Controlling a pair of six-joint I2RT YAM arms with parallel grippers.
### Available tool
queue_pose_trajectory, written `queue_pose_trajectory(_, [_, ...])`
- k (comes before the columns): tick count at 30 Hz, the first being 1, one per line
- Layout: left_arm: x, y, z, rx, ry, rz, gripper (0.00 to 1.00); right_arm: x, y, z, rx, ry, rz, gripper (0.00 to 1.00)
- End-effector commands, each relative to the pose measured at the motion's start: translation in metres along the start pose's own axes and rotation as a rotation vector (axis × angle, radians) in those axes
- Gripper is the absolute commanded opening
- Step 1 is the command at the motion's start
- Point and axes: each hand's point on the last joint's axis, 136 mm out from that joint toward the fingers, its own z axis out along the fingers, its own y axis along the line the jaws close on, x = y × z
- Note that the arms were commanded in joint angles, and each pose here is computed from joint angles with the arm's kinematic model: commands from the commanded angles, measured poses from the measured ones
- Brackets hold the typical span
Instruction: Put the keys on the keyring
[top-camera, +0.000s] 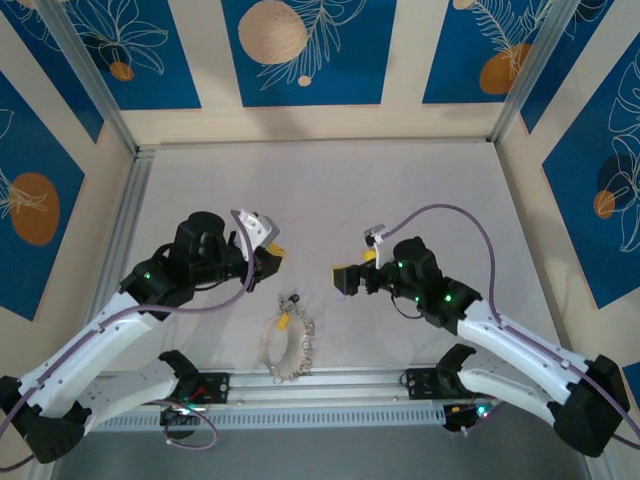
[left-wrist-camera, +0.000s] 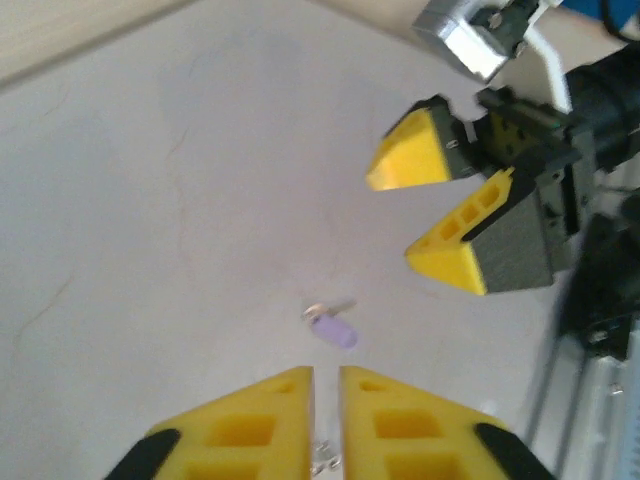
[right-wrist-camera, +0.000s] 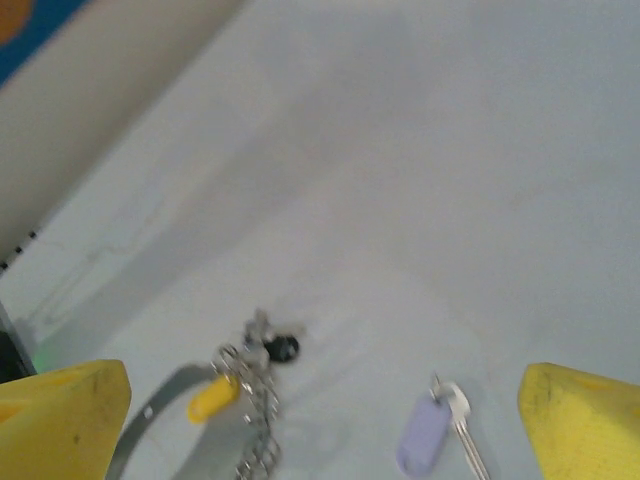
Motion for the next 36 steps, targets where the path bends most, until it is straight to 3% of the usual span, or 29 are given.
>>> queue_pose_trajectory(1, [0.041, 0.018, 0.006, -0.075, 0.135, -0.198, 0.28, 0.037, 0.005, 0.000, -0.049, 0.209, 0.118, 1.00])
queue_pose_trajectory(4, [0.082, 0.010, 0.015, -0.030, 0.234, -0.314, 0.43, 0.056, 0.007, -0.006, -0.063, 0.260, 0.155, 1.00])
queue_pose_trajectory(7, [0.114, 0.001, 0.023, 0.001, 0.313, -0.375, 0.50, 0.076, 0.015, -0.015, -0.124, 0.298, 0.163, 0.99])
queue_pose_trajectory(11, [0.118, -0.002, 0.031, 0.026, 0.281, -0.411, 0.66, 0.114, 0.039, -0.028, -0.215, 0.361, 0.114, 0.96])
queue_pose_trajectory(19, [0.138, 0.001, 0.062, 0.068, 0.290, -0.449, 0.68, 0.135, 0.058, 0.001, -0.249, 0.482, 0.073, 0.79])
queue_pose_trajectory(24, [0.129, 0.007, 0.058, 0.086, 0.186, -0.476, 0.67, 0.153, 0.066, 0.029, -0.266, 0.580, -0.058, 0.69])
queue_pose_trajectory(29, [0.109, 0.009, 0.056, 0.117, 0.083, -0.473, 0.67, 0.150, 0.062, 0.059, -0.268, 0.590, -0.015, 0.56])
queue_pose_trajectory(36, [0.106, 0.016, 0.062, 0.124, 0.063, -0.472, 0.66, 0.131, 0.056, 0.076, -0.297, 0.553, -0.021, 0.47])
